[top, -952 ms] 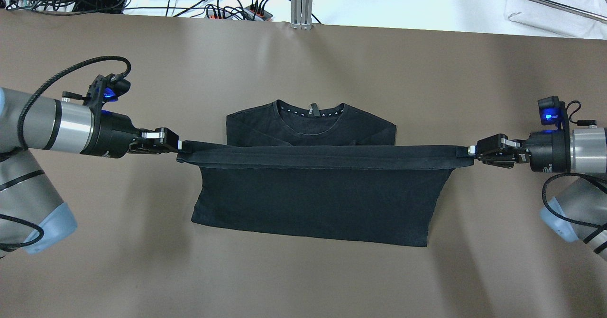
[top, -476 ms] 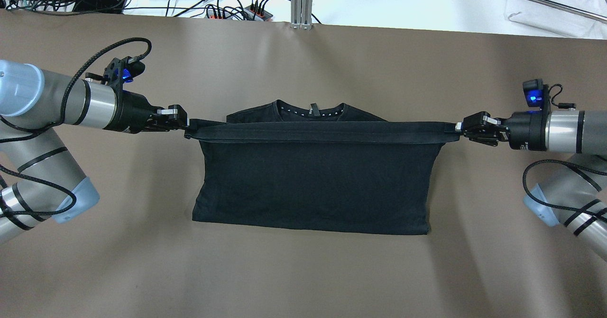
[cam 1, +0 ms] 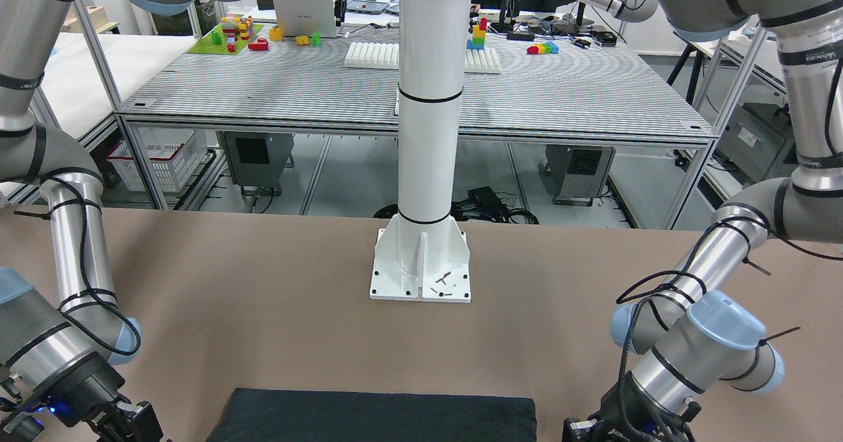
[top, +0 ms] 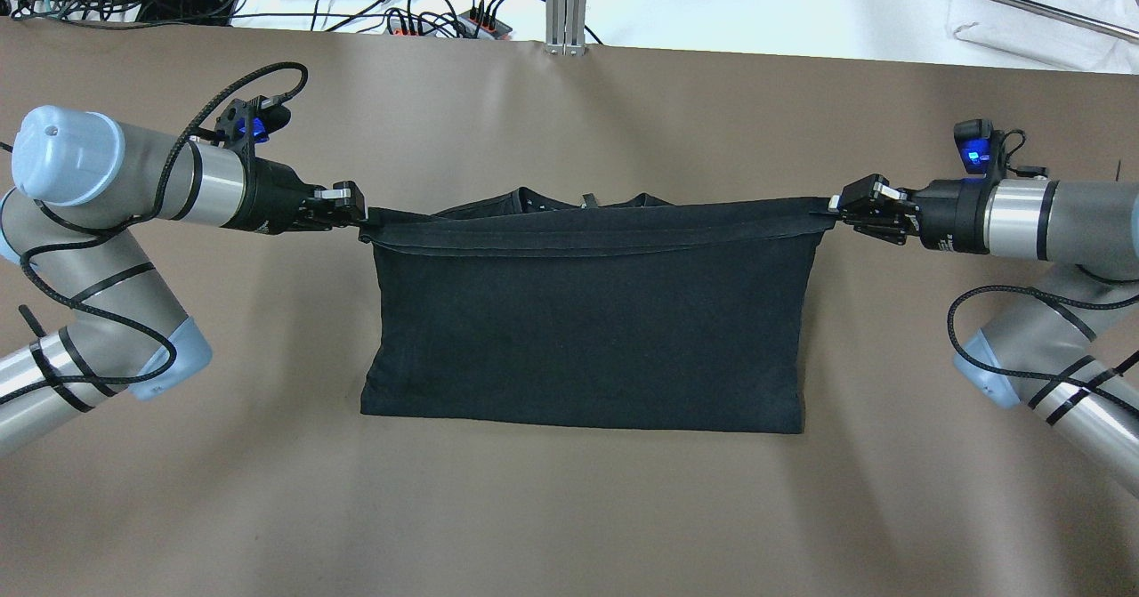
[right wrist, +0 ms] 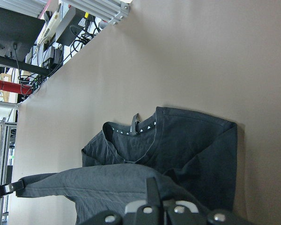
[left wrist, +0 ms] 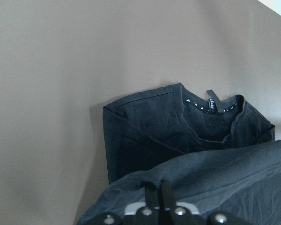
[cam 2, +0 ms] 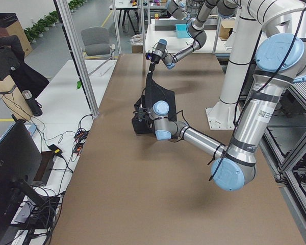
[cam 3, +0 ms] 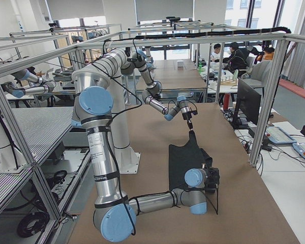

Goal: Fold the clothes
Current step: 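Lower the hem near the collar and open both grippers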

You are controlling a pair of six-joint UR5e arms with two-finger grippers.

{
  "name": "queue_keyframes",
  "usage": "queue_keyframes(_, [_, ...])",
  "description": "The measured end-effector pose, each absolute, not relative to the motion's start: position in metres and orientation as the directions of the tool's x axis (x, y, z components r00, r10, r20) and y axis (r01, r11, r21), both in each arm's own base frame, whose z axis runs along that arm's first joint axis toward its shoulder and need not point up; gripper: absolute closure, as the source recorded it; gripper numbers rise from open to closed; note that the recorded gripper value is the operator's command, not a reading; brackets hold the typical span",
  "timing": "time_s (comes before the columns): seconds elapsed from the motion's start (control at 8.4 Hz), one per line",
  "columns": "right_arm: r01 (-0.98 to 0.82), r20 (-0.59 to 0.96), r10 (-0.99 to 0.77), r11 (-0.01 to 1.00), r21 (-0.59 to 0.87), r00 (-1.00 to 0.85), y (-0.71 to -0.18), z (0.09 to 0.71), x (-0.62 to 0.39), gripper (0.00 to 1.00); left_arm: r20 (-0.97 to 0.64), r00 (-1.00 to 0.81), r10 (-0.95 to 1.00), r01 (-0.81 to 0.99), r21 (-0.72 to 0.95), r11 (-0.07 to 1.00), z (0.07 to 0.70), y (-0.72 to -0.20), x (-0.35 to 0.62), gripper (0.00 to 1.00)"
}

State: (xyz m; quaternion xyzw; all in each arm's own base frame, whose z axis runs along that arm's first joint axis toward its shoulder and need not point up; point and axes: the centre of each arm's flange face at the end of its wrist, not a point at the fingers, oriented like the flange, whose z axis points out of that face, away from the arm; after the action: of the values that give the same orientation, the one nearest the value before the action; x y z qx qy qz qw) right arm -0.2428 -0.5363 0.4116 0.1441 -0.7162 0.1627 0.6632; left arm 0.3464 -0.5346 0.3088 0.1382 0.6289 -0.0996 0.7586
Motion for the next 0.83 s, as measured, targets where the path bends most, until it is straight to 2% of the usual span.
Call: queue_keyframes(0.83, [-0.489,0.999,0.032,0.871,-0.037,-0.018,-0.554,0.419,-0.307,1.00,-0.977,0.214,0.000,0.348,0.076,0.935,0.311,-0.561,0.368,1.00])
